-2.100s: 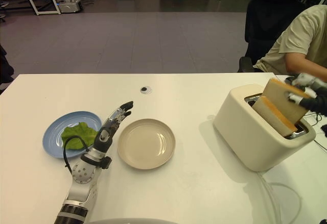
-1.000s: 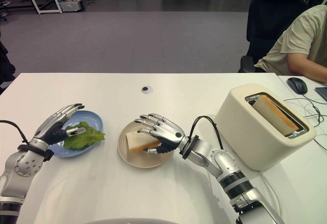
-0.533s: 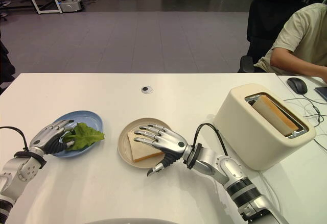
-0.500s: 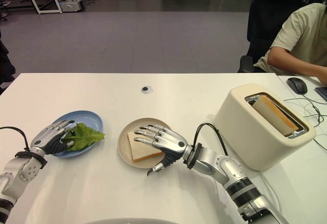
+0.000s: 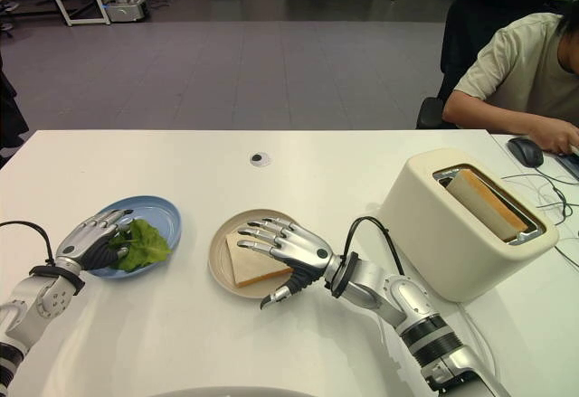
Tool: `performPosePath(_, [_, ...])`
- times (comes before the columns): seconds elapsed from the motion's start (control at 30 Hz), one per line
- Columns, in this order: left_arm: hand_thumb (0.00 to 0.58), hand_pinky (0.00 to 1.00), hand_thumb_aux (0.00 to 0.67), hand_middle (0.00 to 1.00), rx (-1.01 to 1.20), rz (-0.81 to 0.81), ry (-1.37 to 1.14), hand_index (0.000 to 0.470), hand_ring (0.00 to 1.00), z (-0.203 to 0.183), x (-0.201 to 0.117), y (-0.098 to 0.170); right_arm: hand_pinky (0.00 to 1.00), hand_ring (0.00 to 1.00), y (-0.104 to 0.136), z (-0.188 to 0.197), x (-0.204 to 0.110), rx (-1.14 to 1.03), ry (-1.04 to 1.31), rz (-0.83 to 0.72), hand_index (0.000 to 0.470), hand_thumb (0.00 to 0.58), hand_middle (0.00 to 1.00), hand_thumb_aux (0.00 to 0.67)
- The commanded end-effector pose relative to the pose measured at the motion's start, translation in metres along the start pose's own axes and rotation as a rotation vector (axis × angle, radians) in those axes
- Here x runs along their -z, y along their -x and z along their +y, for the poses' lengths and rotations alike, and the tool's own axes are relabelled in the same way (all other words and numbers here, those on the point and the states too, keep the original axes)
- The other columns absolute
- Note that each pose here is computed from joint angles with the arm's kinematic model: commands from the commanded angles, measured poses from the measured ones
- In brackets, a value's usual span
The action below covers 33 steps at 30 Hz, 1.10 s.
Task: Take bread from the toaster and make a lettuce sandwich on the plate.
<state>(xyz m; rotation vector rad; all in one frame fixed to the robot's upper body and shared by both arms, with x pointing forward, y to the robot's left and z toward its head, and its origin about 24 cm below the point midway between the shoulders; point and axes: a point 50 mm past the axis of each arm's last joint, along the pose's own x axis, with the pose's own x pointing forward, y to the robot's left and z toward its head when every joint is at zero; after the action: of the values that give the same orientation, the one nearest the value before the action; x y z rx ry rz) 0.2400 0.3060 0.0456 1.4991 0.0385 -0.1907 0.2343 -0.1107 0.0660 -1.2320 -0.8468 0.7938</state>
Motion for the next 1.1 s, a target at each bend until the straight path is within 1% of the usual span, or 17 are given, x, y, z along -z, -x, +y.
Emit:
performPosePath(0.03, [0.580, 0.00, 0.670, 0.00, -0.016, -0.008, -0.010, 0.470, 0.00, 0.005, 0.003, 0.007, 0.00, 0.00, 0.000, -0.005, 0.003, 0.018, -0.001, 0.010, 0.000, 0.000, 0.00, 0.000])
performPosePath(0.17, [0.580, 0.00, 0.670, 0.00, -0.208, -0.044, 0.008, 0.470, 0.00, 0.043, 0.002, 0.014, 0.00, 0.00, 0.004, -0.010, 0.012, 0.068, -0.018, 0.061, 0.000, 0.000, 0.00, 0.000])
performPosePath(0.27, [0.580, 0.00, 0.670, 0.00, -0.338, -0.121, 0.096, 0.470, 0.00, 0.069, -0.012, 0.021, 0.00, 0.00, 0.012, -0.014, 0.026, 0.142, -0.044, 0.144, 0.000, 0.000, 0.00, 0.000])
performPosePath(0.33, [0.580, 0.00, 0.670, 0.00, -0.372, -0.183, 0.144, 0.470, 0.00, 0.077, -0.026, 0.022, 0.00, 0.00, 0.019, -0.019, 0.038, 0.222, -0.079, 0.217, 0.000, 0.000, 0.00, 0.000])
performPosePath(0.4, [0.580, 0.00, 0.670, 0.00, -0.381, -0.265, 0.225, 0.470, 0.00, 0.077, -0.048, 0.019, 0.00, 0.00, 0.027, -0.026, 0.052, 0.315, -0.117, 0.291, 0.000, 0.000, 0.00, 0.000])
performPosePath(0.47, [0.580, 0.00, 0.670, 0.00, -0.346, -0.363, 0.330, 0.470, 0.00, 0.069, -0.075, 0.011, 0.00, 0.00, 0.031, -0.028, 0.061, 0.370, -0.151, 0.340, 0.000, 0.000, 0.00, 0.000])
performPosePath(0.57, [0.580, 0.00, 0.670, 0.00, -0.265, -0.496, 0.480, 0.470, 0.00, 0.057, -0.115, -0.004, 0.00, 0.00, 0.032, -0.025, 0.065, 0.383, -0.170, 0.361, 0.000, 0.000, 0.00, 0.000])
performPosePath(0.63, [0.580, 0.00, 0.670, 0.00, -0.206, -0.559, 0.536, 0.470, 0.00, 0.050, -0.137, -0.014, 0.00, 0.00, 0.031, -0.023, 0.066, 0.382, -0.174, 0.366, 0.000, 0.000, 0.00, 0.000])
performPosePath(0.77, [0.580, 0.00, 0.670, 0.00, -0.099, -0.598, 0.483, 0.470, 0.00, 0.031, -0.161, -0.035, 0.00, 0.00, 0.028, -0.020, 0.068, 0.376, -0.178, 0.369, 0.000, 0.000, 0.00, 0.000])
performPosePath(0.9, [0.580, 0.00, 0.670, 0.00, -0.031, -0.590, 0.226, 0.470, 0.00, 0.016, -0.177, -0.054, 0.00, 0.00, 0.023, -0.016, 0.066, 0.347, -0.168, 0.350, 0.000, 0.000, 0.00, 0.000])
performPosePath(1.1, [0.580, 0.00, 0.670, 0.00, -0.024, -0.564, 0.051, 0.470, 0.00, 0.008, -0.183, -0.062, 0.00, 0.00, 0.019, -0.012, 0.061, 0.320, -0.160, 0.316, 0.000, 0.000, 0.00, 0.000])
